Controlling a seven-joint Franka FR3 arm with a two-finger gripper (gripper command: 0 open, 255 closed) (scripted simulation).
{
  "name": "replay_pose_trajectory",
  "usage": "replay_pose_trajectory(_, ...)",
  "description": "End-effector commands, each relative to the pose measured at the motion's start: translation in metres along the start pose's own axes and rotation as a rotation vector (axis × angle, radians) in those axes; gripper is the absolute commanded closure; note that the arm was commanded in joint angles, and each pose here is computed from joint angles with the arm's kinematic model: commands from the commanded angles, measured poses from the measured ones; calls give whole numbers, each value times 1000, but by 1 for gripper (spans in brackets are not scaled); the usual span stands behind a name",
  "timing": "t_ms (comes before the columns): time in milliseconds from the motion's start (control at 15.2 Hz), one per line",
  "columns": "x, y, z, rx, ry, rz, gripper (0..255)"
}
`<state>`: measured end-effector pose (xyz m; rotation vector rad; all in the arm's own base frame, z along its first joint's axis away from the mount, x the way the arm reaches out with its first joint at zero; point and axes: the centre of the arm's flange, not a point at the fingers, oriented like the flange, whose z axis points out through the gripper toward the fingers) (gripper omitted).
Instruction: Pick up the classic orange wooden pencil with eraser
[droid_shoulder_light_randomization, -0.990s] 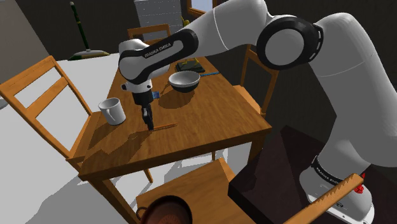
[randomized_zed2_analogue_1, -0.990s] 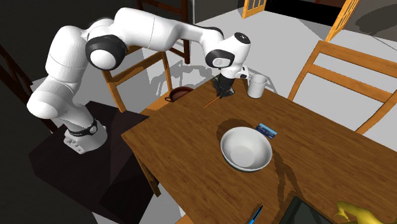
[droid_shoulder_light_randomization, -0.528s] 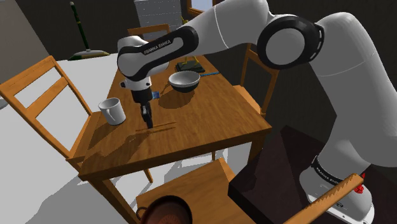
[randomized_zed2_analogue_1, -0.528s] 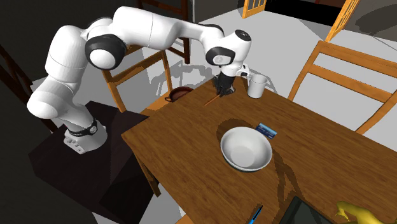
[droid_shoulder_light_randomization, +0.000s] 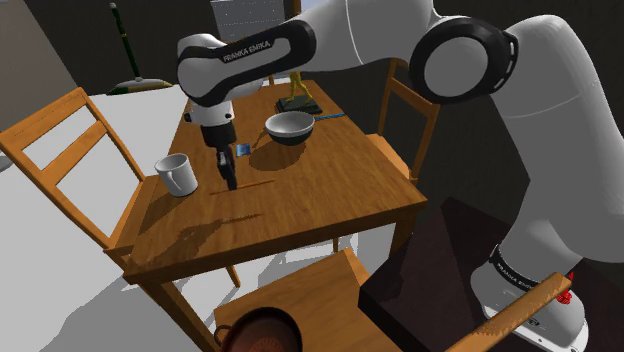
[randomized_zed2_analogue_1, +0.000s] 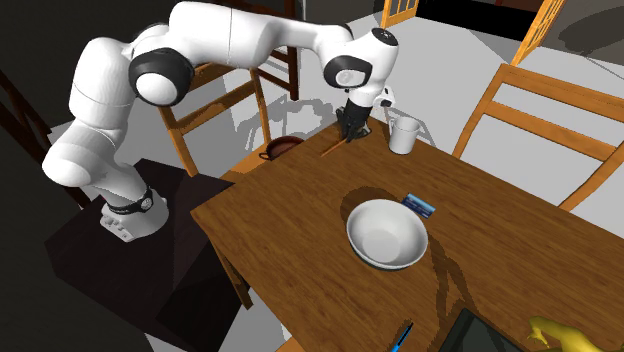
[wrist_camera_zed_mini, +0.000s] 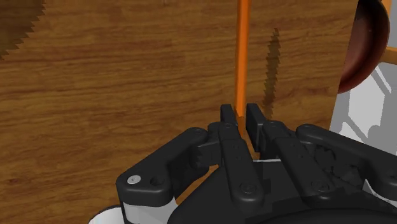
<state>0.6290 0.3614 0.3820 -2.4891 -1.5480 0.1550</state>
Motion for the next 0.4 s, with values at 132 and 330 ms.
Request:
replay_pose_trajectory(132, 1, -4, -20, 0, 0, 0, 255)
replay_pose_trajectory(330, 1, -6, -26, 0, 0, 0, 255)
